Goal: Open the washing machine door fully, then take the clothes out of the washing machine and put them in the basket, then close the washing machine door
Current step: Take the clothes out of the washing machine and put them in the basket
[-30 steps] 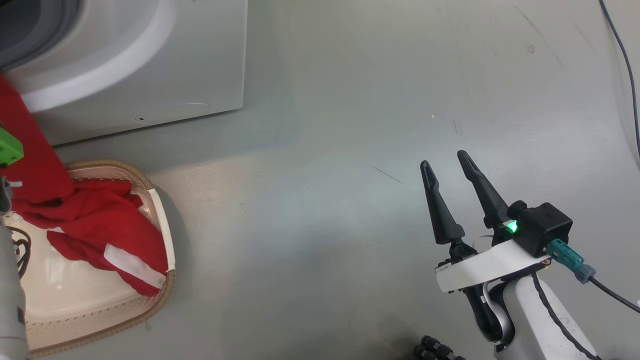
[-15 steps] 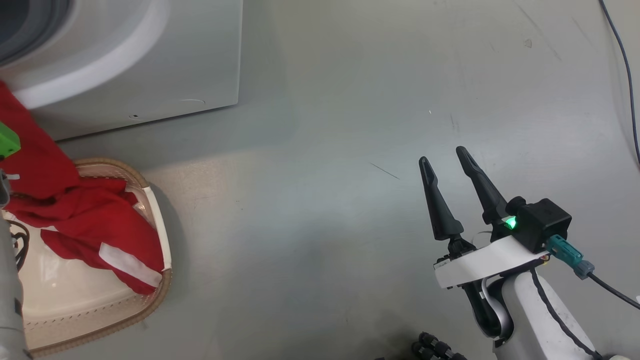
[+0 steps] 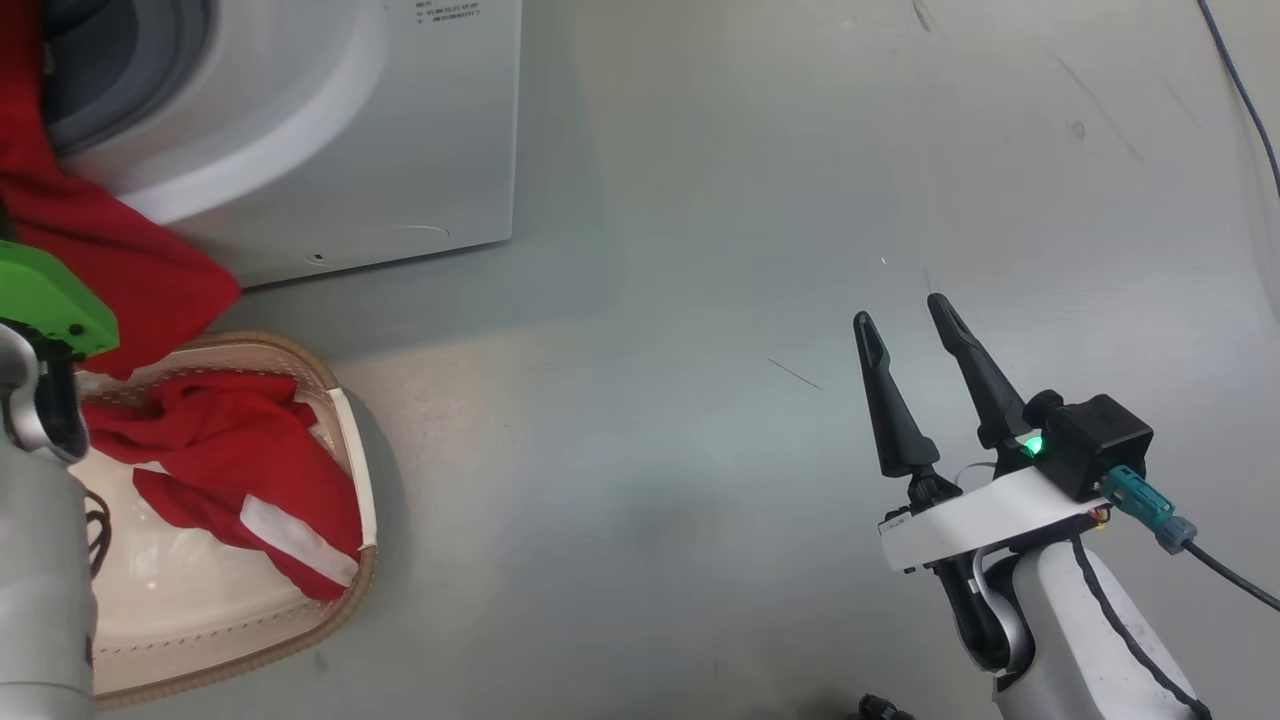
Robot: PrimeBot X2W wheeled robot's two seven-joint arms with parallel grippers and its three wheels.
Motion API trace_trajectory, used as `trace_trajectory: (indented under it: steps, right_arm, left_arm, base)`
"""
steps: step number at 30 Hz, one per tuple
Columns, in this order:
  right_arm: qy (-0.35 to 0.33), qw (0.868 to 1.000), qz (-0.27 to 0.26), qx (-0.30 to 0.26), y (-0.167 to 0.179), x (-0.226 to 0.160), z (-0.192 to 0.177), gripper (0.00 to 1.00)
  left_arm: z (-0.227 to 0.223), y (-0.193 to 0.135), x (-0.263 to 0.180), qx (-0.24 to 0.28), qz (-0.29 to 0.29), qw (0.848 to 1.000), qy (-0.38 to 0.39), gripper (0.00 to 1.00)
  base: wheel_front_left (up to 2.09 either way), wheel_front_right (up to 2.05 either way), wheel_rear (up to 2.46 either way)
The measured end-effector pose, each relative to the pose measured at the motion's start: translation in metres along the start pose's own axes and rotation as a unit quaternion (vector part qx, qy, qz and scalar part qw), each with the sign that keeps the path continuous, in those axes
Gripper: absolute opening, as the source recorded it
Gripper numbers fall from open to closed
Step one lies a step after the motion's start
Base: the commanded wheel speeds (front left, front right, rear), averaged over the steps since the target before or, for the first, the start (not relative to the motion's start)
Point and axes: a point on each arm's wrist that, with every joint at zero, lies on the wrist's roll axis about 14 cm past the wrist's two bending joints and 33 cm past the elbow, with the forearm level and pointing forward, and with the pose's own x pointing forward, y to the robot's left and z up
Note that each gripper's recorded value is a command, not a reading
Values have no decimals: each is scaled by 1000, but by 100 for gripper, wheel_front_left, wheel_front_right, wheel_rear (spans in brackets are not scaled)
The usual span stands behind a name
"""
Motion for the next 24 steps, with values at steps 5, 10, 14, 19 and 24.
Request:
trace_trajectory:
  steps: [5, 10, 14, 19, 24]
  right_arm:
    - [-16, 1000, 7, 1, 4, 0, 11, 100]
    - [-30, 999, 20, -3, 10, -1, 21, 100]
    - [-40, 999, 32, -5, 17, -4, 28, 100]
    - [-43, 998, 44, -3, 24, -11, 30, 100]
    - [-49, 997, 63, -1, 36, -17, 33, 100]
  left_arm:
    - [1, -8, -19, 3, -12, 1000, -20, 0]
    - [8, -11, -42, 3, -18, 999, -51, 0]
    - [13, -14, -61, 23, -28, 997, -74, 0]
    - [26, -14, -85, 39, -32, 994, -98, 0]
    - [45, -14, -110, 61, -36, 989, -131, 0]
  base:
    - [0, 0, 0]
    - [0, 0, 0]
    - [0, 0, 0]
    - [0, 0, 0]
    - [0, 0, 0]
